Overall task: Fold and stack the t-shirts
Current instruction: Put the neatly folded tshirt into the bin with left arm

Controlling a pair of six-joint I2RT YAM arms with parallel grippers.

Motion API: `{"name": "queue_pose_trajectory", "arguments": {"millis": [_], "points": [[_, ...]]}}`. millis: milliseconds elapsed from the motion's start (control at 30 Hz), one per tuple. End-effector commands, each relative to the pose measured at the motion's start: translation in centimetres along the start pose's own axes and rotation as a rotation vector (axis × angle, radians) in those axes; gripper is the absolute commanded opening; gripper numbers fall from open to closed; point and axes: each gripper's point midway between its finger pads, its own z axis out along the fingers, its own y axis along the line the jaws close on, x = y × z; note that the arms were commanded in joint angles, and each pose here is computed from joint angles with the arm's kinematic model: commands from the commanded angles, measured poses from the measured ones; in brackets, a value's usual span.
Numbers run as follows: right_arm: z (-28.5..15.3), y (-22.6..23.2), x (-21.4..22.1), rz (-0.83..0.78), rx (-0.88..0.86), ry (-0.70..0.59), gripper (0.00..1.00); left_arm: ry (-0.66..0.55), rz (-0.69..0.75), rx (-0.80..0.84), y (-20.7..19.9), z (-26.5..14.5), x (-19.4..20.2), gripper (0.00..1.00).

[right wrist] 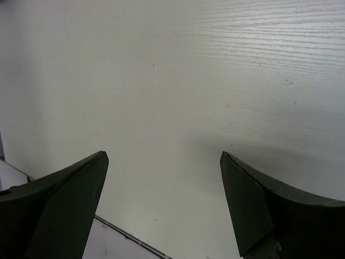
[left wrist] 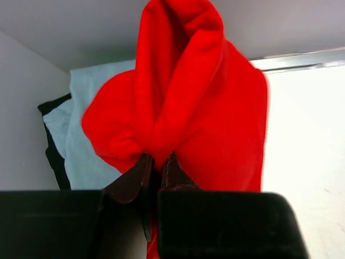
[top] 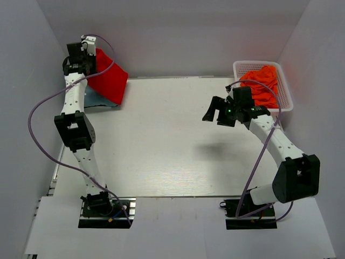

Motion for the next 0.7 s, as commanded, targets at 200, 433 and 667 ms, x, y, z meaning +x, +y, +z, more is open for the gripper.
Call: {"name": "queue_pose_trajectory", "arguments": {"millis": [200, 433, 667], "points": [[1.3, 1.2, -1.1, 0.001, -0.054, 0.026, 0.9, -0.108, -0.142, -0.222, 9.1, -0.8, -1.6, 0.0], [1.8, 1.5, -1.2, 0.009, -0.074, 0.036, 0.9, -0.086, -0.185, -0.358, 10.5, -2.1, 0.7, 0.06], [1.4, 1.4, -1.1, 0.004, -0.065, 0.033, 0.9, -0.061, -0.215, -0.456, 11.6, -2.6, 1.2, 0.99]]}}
